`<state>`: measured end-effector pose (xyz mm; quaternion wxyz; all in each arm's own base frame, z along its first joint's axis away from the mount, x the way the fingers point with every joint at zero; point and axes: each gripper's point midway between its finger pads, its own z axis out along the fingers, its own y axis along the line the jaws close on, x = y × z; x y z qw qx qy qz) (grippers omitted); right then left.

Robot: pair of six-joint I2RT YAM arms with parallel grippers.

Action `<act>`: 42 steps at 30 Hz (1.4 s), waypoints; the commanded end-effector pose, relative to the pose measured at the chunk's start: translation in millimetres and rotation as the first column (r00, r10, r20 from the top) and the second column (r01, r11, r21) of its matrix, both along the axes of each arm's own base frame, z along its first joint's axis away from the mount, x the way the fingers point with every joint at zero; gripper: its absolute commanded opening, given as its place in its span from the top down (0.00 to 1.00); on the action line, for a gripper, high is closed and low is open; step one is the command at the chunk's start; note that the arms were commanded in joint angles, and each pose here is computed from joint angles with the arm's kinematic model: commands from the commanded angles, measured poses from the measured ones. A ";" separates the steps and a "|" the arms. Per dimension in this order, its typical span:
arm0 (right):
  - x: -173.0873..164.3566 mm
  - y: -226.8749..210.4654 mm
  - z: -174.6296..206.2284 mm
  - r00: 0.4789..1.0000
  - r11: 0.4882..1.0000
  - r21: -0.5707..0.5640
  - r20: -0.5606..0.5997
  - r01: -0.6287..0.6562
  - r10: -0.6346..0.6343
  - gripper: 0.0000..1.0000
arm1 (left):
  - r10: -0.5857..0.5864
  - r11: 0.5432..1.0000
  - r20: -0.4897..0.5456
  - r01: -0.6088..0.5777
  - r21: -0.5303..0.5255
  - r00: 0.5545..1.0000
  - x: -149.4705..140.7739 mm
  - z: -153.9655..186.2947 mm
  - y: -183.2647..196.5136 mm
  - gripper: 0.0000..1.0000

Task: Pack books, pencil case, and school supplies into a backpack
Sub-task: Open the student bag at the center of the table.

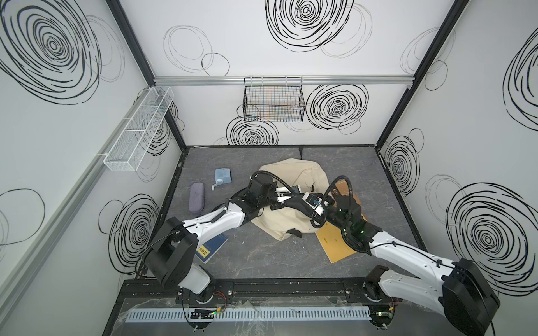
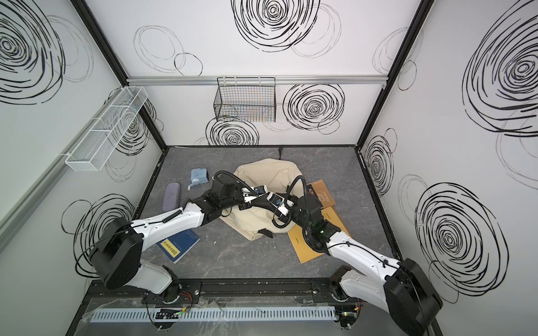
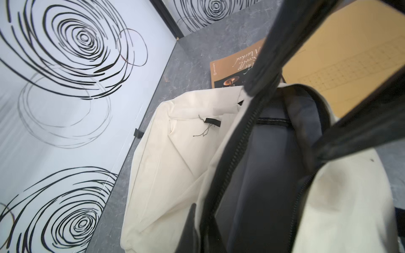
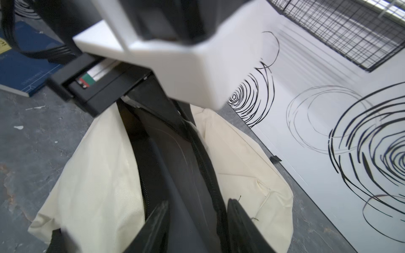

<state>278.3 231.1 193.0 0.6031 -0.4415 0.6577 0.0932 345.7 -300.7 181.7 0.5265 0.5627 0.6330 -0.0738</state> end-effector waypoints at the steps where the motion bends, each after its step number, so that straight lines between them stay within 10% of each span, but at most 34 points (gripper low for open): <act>1: -10.9 -6.0 7.4 0.999 0.991 0.123 0.005 0.052 -0.053 0.57 | 0.120 0.973 0.064 -0.104 -0.205 0.991 16.0 53.9 4.0 1.00; 17: 0.2 2.4 -62.4 0.960 0.972 0.159 -0.248 0.175 -0.133 0.70 | 0.402 0.807 0.149 -0.273 -0.525 0.903 3.4 138.5 15.6 1.00; 31: 50.1 -5.1 -102.2 0.877 0.949 0.110 -0.425 0.296 -0.225 0.74 | 0.804 0.502 0.183 -0.480 -0.720 0.566 10.4 196.7 101.9 1.00; 42: 48.6 -2.0 -65.4 0.909 0.949 0.196 -0.387 0.248 -0.158 0.71 | 0.606 0.671 0.141 -0.407 -0.620 0.783 -13.1 132.1 43.9 0.98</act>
